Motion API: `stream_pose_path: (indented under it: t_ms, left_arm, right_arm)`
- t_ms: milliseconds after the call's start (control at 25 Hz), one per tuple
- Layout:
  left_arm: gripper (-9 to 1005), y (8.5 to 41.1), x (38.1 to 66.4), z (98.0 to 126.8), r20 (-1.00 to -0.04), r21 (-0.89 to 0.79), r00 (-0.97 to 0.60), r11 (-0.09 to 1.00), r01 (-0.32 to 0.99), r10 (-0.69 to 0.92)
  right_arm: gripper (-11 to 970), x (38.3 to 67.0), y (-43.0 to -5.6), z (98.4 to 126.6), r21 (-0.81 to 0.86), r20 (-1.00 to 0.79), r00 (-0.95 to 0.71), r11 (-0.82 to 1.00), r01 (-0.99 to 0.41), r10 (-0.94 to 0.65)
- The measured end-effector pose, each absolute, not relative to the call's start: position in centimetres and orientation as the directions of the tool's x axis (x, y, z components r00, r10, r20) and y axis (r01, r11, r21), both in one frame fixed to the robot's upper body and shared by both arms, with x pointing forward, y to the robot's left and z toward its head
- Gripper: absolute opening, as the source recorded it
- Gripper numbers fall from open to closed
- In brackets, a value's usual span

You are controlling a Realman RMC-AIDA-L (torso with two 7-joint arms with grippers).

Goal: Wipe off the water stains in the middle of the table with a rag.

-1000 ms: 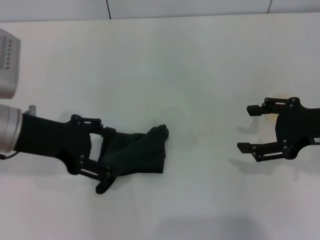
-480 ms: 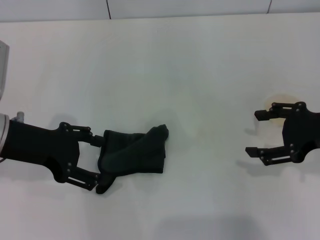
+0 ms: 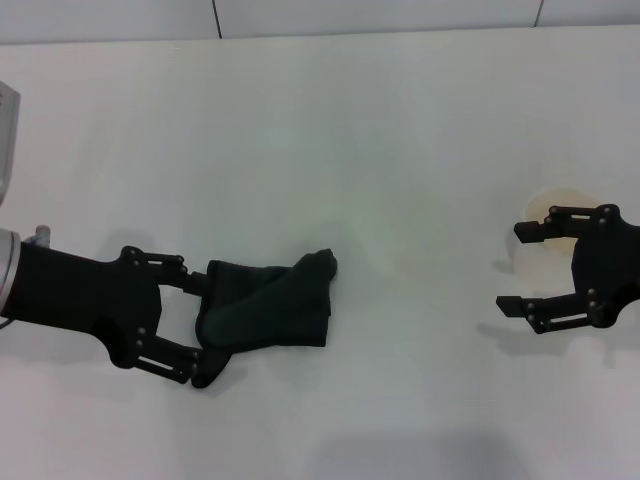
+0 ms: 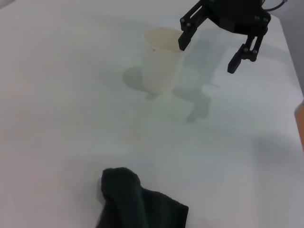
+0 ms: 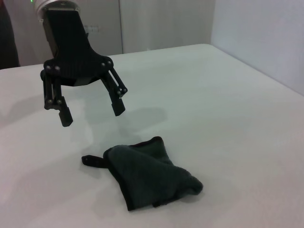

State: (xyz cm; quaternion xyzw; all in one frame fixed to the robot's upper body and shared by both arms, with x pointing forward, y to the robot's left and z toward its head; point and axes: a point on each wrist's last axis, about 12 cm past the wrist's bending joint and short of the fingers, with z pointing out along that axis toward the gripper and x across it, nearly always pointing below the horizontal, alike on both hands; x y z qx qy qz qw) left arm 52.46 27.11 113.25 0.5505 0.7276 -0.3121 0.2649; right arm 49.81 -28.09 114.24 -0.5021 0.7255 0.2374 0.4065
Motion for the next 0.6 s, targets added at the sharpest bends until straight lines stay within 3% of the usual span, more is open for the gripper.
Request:
stream_pose_path:
  t_ms: [600]
  left_arm:
    - [889,27.13,52.35,113.38,-0.729,-0.162,-0.25,0.194,0.967,0.637]
  right_arm:
    - [857,49.67,-28.08,114.22,-0.047,-0.829,-0.179,0.385,-0.922,-0.53]
